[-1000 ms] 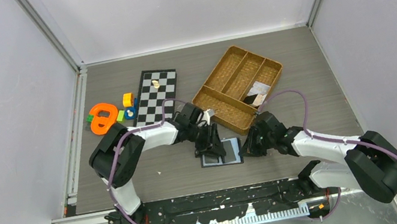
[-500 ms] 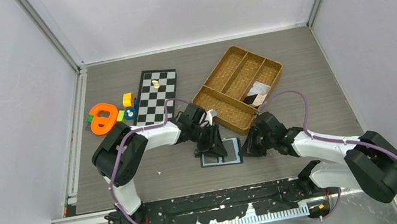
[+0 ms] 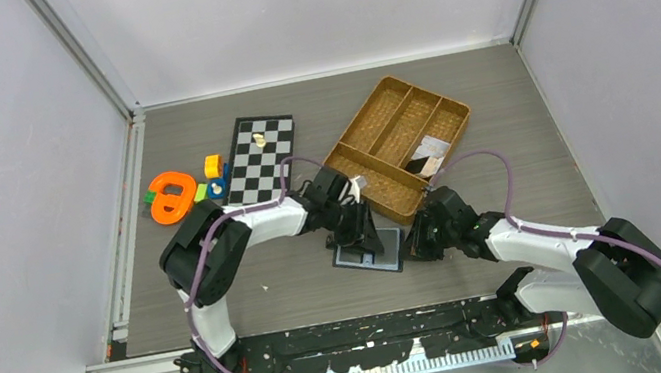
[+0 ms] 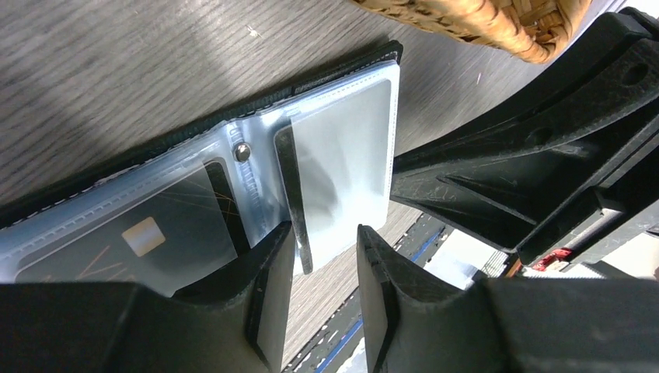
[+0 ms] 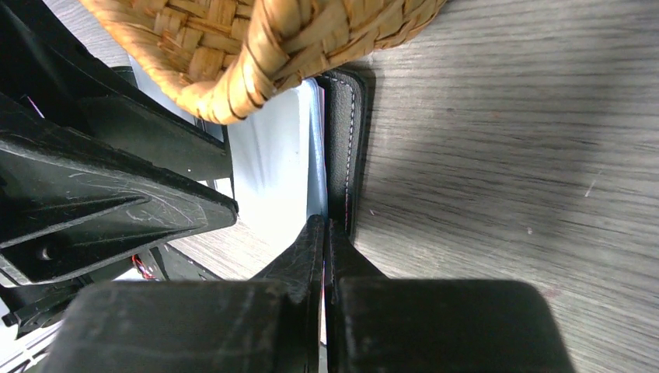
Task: Put the credit cards into the card holder
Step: Insert the credit card into the card holder.
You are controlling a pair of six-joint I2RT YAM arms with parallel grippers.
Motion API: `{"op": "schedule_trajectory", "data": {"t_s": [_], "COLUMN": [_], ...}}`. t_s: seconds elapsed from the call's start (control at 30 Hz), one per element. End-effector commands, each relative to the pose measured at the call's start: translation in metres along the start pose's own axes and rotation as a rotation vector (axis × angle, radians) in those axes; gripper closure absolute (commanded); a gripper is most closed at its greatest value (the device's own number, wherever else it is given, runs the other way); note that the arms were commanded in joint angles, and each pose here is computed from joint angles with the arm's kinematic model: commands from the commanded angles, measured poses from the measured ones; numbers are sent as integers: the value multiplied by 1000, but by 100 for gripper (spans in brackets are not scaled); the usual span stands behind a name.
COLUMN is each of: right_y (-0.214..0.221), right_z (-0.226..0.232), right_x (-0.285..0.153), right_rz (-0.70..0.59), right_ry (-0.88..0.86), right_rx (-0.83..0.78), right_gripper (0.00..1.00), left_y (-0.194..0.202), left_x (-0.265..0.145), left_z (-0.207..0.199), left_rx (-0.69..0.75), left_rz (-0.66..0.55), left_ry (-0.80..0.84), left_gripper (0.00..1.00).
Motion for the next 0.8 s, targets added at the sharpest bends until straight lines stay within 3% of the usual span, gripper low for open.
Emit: {"op": "schedule_trajectory", "data": {"t_s": [0.0,0.17,0.47,0.57,0.77], "right_y": [-1,-6,-21,-24,-26], "right_z": [-3,4,19,22,25], "right_x": [-3,-13,-33,-38,-42], "right_rz": [-23,-60,-159,-181,-195], "right_ry": [20,33,50,54,57], "right_rx": [-1,-20,-64,-76,-79], "right_gripper": [94,84,55,50,48], "left_y": [-11,-14,-10,-7,-6], "left_x": [-13,-42,-93,-97,-84], "left_z": [-11,-14,7,18,24], "left_rx": [80,166,237,236,232], "left_rz": [-41,-77,-162,-133,-110], "left_ry": [-42,-160,-484,-557,-529], "left_gripper": [60,49,33,30,27]}}
Point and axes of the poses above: each gripper's point midway between its finger pads, its own x axis out along the fingers, its own z axis along the line the jaws close on, y = z × x, the point moved 6 cm from there along -x, back along the fingers, and after that the axes turned 10 degrees about x, right-handed, at the moved point
